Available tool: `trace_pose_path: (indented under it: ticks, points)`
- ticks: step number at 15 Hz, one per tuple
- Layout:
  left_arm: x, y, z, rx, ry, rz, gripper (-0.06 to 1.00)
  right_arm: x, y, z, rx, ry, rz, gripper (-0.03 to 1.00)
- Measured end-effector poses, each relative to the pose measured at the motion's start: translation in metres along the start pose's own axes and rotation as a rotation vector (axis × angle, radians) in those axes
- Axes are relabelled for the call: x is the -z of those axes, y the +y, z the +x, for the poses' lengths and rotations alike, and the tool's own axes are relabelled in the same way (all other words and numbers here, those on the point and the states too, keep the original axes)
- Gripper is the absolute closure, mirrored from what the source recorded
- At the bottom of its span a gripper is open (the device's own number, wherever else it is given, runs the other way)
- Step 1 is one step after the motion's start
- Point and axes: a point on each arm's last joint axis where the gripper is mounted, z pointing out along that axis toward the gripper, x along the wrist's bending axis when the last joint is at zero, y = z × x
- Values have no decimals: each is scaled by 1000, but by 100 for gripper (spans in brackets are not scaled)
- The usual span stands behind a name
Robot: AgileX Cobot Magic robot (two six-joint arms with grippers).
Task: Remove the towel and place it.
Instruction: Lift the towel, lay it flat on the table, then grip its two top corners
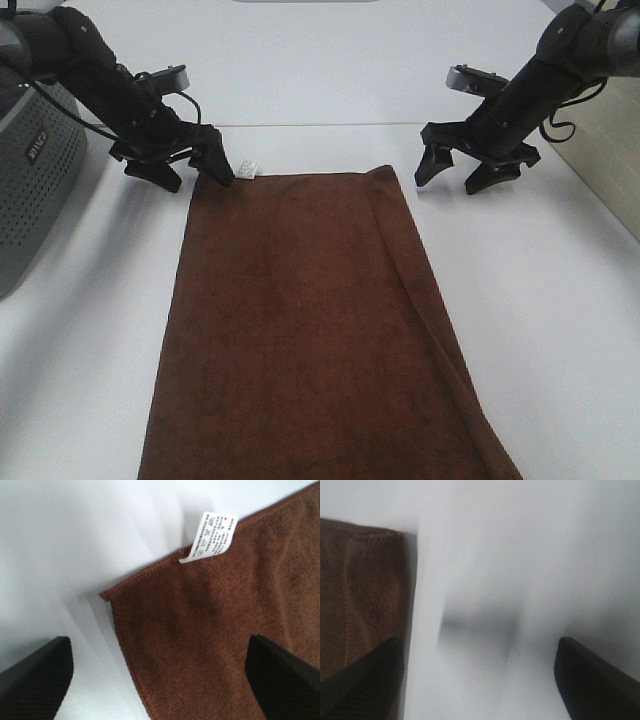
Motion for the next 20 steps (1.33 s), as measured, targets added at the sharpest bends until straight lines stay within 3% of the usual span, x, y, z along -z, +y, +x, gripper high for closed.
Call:
trace_pose_path:
  ticks: [3,11,20]
  points:
    - [0,0,0,1,-1,0,8,-6,3,12,15,-8,-43,17]
    - [0,0,0,4,-5,-1,8,-25,5,73,131,-7,-150,17]
    - [0,0,-1,14,-18,-6,8,-39,0,91,231,-119,-172,17]
